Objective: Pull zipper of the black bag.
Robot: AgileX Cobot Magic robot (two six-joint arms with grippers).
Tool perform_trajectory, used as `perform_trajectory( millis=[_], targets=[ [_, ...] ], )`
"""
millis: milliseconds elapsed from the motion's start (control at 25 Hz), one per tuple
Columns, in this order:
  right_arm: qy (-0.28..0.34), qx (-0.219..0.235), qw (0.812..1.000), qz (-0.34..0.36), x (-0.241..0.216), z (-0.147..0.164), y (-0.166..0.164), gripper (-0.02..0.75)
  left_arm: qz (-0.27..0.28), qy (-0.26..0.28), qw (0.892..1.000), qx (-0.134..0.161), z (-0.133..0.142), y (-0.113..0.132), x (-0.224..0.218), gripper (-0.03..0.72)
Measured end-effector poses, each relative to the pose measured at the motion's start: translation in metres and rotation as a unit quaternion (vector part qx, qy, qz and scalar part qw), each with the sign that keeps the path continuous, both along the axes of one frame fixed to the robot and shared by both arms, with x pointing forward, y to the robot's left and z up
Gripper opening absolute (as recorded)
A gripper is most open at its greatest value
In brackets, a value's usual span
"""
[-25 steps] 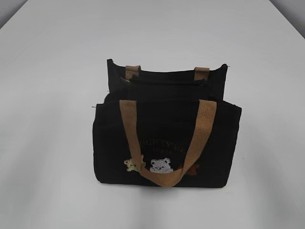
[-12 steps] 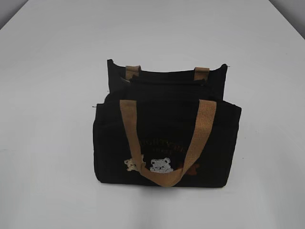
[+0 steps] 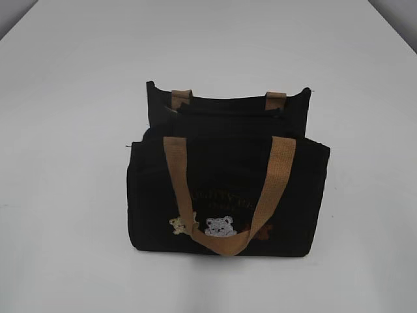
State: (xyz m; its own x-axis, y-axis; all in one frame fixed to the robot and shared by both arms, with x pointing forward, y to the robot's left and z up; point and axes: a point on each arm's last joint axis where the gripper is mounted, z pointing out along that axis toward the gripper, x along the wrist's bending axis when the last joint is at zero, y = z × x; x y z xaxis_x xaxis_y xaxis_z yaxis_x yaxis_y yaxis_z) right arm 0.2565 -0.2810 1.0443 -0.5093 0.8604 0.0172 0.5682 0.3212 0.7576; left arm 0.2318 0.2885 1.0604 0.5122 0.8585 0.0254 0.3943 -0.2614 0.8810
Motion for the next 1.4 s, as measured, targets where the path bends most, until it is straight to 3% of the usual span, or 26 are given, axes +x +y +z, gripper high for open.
perform_trajectory(
  millis=[840, 1000, 1200, 1400],
  targets=[
    [0.0, 0.0, 1.0, -0.007, 0.0, 0.0, 0.0, 0.504, 0.0, -0.001, 1.0, 0.0, 0.0, 0.0, 0.0, 0.298],
    [0.0, 0.002, 0.997, -0.072, 0.002, 0.0, -0.002, 0.504, 0.029, -0.004, 1.0, -0.001, 0.0, 0.0, 0.0, 0.298],
    [-0.012, 0.005, 0.984, -0.176, 0.002, 0.001, -0.007, 0.504, 0.11, -0.018, 0.994, -0.004, 0.0, 0.0, -0.002, 0.278],
    [-0.061, 0.014, 0.974, -0.218, -0.012, 0.002, -0.008, 0.504, 0.151, -0.028, 0.988, -0.005, 0.0, -0.001, -0.004, 0.246]
  ],
)
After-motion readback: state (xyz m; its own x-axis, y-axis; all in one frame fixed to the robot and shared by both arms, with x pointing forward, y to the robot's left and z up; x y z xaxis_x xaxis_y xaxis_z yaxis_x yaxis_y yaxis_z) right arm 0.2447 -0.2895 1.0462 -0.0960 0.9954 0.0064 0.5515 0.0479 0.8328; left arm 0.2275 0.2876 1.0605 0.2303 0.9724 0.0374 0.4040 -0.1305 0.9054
